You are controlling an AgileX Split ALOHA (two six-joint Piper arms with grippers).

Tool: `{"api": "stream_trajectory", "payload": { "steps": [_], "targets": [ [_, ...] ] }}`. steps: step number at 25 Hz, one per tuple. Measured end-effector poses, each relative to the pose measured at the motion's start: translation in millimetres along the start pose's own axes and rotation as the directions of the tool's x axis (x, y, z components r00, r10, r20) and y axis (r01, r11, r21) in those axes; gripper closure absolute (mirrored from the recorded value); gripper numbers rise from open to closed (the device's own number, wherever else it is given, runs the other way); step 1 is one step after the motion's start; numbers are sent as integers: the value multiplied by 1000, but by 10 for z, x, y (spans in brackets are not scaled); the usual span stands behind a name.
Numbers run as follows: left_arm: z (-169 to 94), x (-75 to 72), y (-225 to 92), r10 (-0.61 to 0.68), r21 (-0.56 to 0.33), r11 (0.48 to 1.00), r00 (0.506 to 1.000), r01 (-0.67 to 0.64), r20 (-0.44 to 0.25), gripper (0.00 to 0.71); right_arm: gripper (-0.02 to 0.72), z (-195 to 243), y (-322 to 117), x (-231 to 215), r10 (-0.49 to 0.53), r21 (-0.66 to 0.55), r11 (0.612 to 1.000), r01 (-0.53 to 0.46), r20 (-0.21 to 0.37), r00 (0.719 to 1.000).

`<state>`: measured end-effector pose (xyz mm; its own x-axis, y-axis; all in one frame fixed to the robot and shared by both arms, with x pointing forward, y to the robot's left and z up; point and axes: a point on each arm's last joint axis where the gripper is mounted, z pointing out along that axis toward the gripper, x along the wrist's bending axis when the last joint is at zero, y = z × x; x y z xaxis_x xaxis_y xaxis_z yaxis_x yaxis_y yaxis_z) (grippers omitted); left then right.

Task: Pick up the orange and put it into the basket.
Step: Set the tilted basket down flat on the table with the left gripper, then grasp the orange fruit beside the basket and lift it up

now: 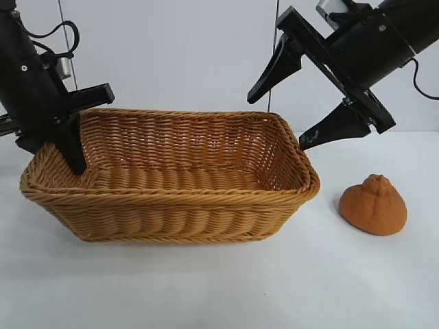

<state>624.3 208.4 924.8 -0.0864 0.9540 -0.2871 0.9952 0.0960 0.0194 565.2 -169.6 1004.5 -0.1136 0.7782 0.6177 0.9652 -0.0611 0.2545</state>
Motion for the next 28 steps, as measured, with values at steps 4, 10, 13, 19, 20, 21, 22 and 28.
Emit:
{"api": "stream_trajectory", "payload": {
  "steps": [4,10,13,19,20,21,22,28],
  "targets": [
    [146,35,16,-9,23,1000,1000,9,-3,626,115,0,-6,2,0,6,1000,0,-2,1000],
    [150,33,17,-10,23,1000,1000,10,1,516,115,0,-8,3,1,9,1000,-1,-4,1000],
    [144,26,21,-11,23,1000,1000,11,4,247,115,0,-8,3,1,9,1000,-1,-4,1000],
    [-150,-51,23,37,-26,999,999,-37,8,66,115,0,-9,3,0,9,1000,0,-3,1000],
    [-258,-75,32,57,-46,997,998,-57,0,61,115,0,-9,3,0,9,1000,0,-3,1000],
    [-375,-99,42,78,-65,995,997,-79,-11,58,115,0,-9,3,0,9,1000,0,-3,1000],
    [-482,-119,61,100,-84,991,995,-102,-27,56,115,0,-9,3,0,9,1000,0,-3,1000],
    [-1071,-70,183,157,-155,972,979,-177,-128,55,115,0,-9,3,0,9,1000,0,-3,1000]
  ]
}}
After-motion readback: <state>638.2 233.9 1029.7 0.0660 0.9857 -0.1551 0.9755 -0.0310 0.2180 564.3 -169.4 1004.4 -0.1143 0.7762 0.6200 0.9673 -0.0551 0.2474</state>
